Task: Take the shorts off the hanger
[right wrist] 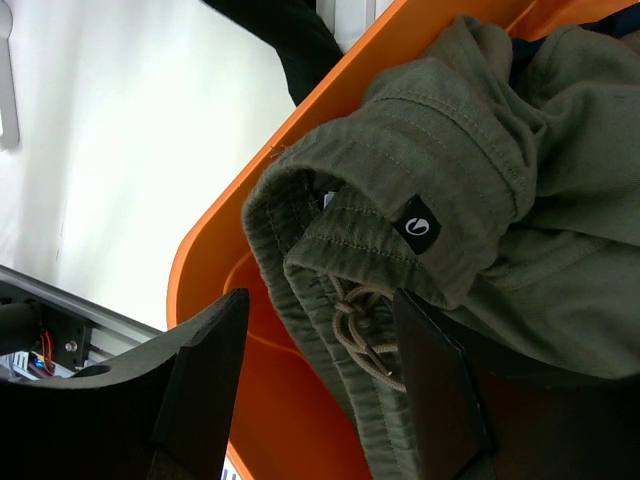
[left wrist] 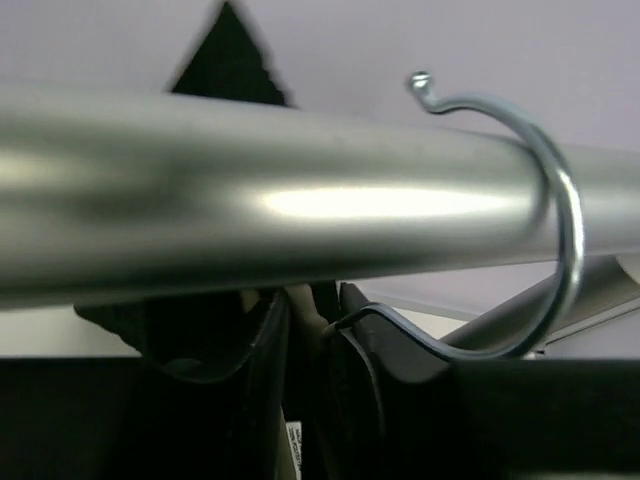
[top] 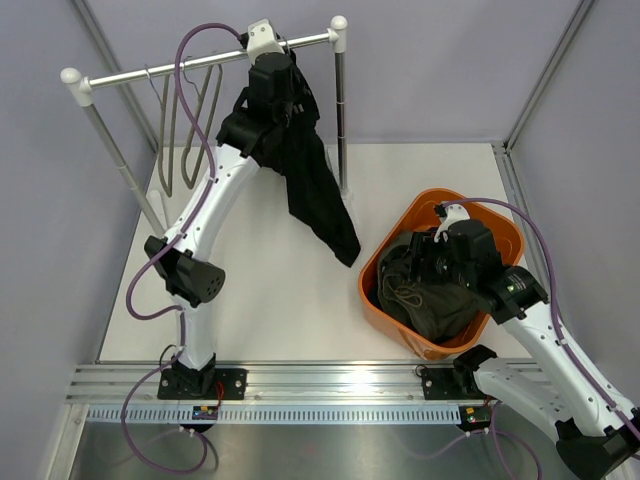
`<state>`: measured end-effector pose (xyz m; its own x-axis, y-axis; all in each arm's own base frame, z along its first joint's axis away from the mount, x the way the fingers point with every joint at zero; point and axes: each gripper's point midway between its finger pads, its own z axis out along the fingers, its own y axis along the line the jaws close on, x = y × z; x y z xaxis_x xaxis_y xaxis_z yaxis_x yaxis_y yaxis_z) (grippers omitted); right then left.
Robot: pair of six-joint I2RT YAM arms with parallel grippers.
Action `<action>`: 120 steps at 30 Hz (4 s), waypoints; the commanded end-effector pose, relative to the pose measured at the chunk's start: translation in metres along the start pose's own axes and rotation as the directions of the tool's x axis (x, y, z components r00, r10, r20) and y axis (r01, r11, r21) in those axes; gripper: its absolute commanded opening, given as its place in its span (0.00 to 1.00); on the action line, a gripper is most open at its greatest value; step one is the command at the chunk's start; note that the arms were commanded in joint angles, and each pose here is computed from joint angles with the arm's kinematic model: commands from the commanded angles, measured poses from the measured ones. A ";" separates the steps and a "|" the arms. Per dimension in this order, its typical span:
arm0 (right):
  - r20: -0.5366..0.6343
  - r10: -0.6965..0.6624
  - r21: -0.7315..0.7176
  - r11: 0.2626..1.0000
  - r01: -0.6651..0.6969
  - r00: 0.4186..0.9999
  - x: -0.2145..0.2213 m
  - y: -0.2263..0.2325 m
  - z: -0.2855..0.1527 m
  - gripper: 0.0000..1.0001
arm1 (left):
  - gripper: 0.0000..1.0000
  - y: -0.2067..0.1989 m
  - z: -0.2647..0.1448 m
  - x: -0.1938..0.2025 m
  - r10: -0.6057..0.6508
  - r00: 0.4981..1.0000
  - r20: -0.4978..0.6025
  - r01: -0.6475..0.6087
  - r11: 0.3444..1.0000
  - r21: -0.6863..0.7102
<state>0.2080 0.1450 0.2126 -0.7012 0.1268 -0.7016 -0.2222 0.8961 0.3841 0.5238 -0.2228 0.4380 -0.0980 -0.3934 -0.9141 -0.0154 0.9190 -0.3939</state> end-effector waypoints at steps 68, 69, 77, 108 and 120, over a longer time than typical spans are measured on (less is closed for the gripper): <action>0.190 -0.170 -0.178 0.963 0.204 0.967 -0.118 0.174 -0.024 0.68 | 0.00 0.015 -0.301 0.089 0.544 0.767 -0.340 -0.238 0.734 0.637; 0.180 -0.173 -0.172 0.964 0.205 0.968 -0.117 0.175 -0.017 0.68 | 0.00 0.015 -0.303 0.090 0.543 0.768 -0.340 -0.233 0.731 0.641; 0.153 -0.194 -0.175 0.960 0.220 0.969 -0.113 0.189 0.007 0.69 | 0.00 0.009 -0.316 0.098 0.564 0.753 -0.339 -0.215 0.698 0.683; 0.161 -0.215 -0.202 0.948 0.245 0.963 -0.100 0.203 -0.013 0.69 | 0.00 0.010 -0.314 0.100 0.605 0.720 -0.340 -0.267 0.694 0.669; 0.120 -0.255 -0.139 0.953 0.270 0.960 -0.093 0.208 0.026 0.70 | 0.00 0.007 -0.316 0.095 0.606 0.721 -0.337 -0.263 0.688 0.676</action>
<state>0.2361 0.3299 0.3212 -0.5821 -0.1004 -0.8069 -0.5090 0.8189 0.2653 0.1985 -0.2390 0.3473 -0.4824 0.3388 -0.8078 0.6648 0.7420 -0.0858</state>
